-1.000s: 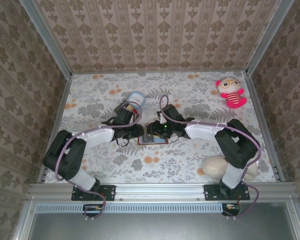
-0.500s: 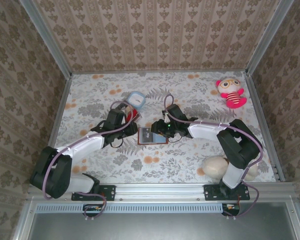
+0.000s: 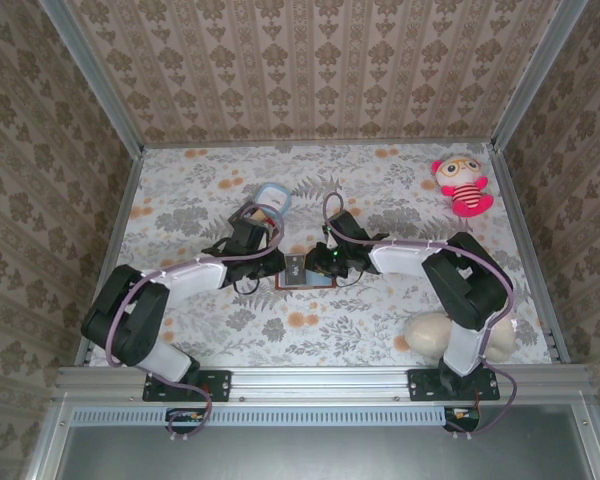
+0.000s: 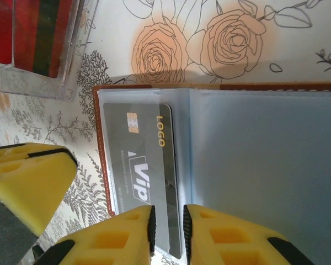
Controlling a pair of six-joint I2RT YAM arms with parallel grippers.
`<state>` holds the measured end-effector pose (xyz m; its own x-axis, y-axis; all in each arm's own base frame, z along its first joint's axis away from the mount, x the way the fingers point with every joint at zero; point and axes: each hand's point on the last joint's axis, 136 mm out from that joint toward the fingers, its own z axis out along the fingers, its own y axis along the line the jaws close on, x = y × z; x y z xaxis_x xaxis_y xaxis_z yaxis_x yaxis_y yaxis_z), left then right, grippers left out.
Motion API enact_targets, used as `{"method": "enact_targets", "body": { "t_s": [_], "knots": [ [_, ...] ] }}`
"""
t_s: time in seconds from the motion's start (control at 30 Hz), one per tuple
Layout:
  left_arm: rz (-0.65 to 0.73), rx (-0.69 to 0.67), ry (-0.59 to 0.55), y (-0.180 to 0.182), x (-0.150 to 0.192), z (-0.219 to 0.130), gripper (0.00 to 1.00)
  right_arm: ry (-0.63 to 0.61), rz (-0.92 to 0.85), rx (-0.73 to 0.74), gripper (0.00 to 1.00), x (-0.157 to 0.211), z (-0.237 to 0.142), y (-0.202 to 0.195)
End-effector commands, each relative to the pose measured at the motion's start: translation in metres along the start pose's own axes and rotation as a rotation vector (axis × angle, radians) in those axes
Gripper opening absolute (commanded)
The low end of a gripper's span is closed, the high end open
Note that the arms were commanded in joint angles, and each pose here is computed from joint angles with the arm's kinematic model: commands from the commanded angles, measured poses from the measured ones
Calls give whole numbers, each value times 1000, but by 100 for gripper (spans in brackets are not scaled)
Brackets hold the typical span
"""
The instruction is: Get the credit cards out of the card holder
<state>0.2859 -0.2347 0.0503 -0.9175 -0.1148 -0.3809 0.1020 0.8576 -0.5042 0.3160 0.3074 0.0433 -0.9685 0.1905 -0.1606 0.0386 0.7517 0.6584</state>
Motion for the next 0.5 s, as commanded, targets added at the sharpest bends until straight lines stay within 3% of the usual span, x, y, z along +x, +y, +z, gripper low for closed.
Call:
{"method": "enact_targets", "body": {
  "t_s": [0.0, 0.47],
  "knots": [
    [-29, -21, 16, 2, 0, 4, 12, 26, -19, -2, 23, 2, 4, 6],
    [-80, -78, 72, 19, 15, 17, 9, 50, -19, 19, 20, 8, 12, -4]
  ]
}}
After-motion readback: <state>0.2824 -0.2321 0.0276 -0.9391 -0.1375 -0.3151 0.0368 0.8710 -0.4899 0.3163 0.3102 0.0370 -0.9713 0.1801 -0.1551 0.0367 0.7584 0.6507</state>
